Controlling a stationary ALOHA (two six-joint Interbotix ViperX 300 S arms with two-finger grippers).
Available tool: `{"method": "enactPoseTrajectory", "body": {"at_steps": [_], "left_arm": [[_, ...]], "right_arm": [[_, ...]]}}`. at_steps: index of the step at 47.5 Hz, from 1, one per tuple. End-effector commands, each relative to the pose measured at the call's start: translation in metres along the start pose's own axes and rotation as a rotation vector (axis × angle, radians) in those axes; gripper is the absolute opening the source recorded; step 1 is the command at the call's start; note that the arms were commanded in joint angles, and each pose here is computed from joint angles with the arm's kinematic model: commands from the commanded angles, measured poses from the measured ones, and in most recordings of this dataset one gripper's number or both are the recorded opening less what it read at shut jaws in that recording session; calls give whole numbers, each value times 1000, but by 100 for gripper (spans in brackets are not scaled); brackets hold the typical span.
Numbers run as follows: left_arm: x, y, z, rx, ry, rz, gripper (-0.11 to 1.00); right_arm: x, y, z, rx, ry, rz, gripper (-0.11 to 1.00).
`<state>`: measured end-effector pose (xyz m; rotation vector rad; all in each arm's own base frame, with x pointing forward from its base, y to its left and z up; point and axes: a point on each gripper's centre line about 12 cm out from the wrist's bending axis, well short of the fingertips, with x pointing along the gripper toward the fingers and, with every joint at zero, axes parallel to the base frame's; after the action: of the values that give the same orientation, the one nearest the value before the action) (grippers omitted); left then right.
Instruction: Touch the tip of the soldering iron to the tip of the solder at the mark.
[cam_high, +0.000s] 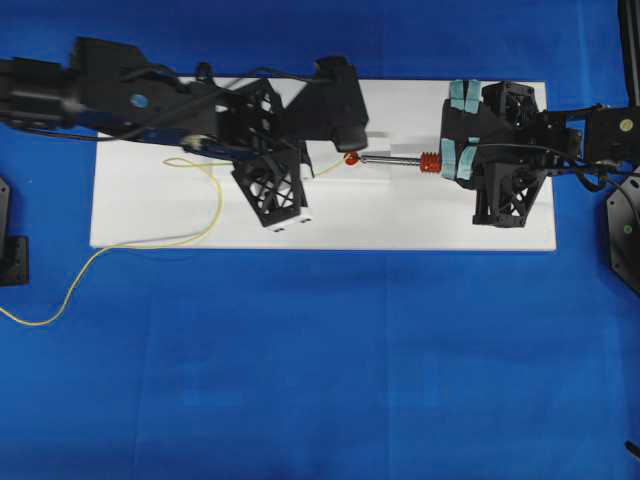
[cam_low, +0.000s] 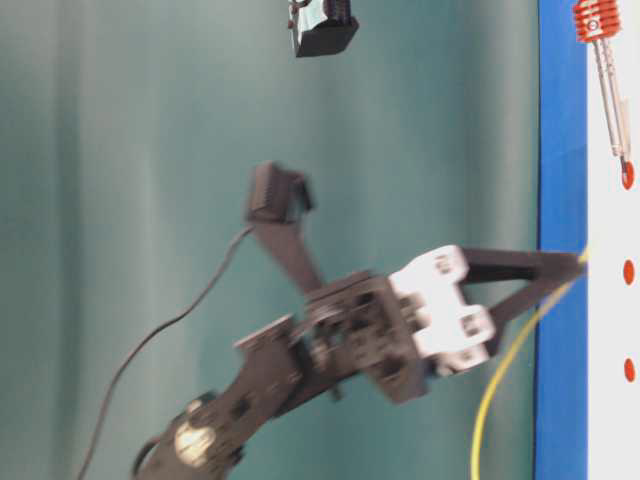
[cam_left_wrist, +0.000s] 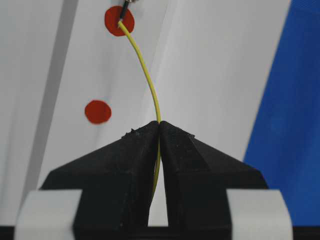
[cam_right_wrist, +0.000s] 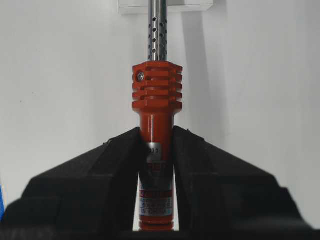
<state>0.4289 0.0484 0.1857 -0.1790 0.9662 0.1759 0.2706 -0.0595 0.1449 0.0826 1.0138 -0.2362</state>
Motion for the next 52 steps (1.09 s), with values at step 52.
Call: {"method": "enactPoseTrajectory", "body": {"at_steps": [52], "left_arm": [[-119, 3, -47, -2, -270, -49, 1]], "right_arm": [[-83, -5, 4, 19, -303, 5, 6]]}}
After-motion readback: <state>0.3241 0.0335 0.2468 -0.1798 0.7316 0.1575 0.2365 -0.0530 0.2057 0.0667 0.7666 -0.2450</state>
